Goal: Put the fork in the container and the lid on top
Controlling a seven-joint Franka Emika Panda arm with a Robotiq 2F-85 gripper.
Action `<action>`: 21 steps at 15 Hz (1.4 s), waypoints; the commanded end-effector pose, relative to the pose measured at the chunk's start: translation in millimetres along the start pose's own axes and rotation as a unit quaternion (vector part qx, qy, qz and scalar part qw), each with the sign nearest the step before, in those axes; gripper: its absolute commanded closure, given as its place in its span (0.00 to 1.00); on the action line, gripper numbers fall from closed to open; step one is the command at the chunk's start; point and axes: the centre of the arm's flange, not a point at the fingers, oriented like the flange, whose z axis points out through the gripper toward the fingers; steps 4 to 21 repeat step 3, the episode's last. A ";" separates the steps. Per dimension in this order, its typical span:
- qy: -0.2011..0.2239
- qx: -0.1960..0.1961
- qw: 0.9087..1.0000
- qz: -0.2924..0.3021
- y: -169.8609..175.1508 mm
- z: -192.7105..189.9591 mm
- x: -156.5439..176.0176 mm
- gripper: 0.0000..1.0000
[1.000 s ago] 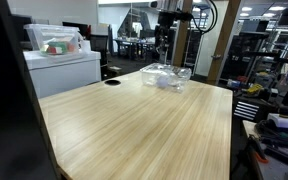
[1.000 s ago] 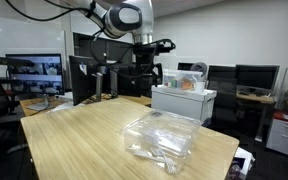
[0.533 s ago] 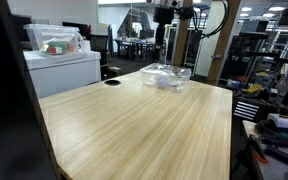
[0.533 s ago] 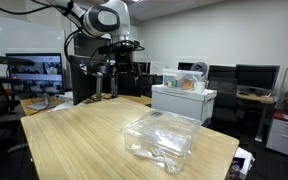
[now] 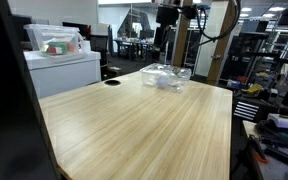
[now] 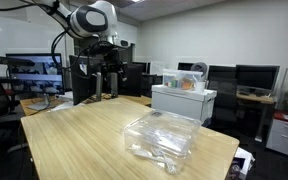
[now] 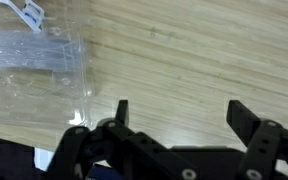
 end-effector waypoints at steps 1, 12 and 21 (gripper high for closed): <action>0.000 0.000 1.000 0.000 0.2 0.0 0.0 0.00; 0.000 0.000 1.000 0.000 0.2 0.1 0.0 0.00; 0.000 0.000 1.000 0.000 0.2 0.1 0.0 0.00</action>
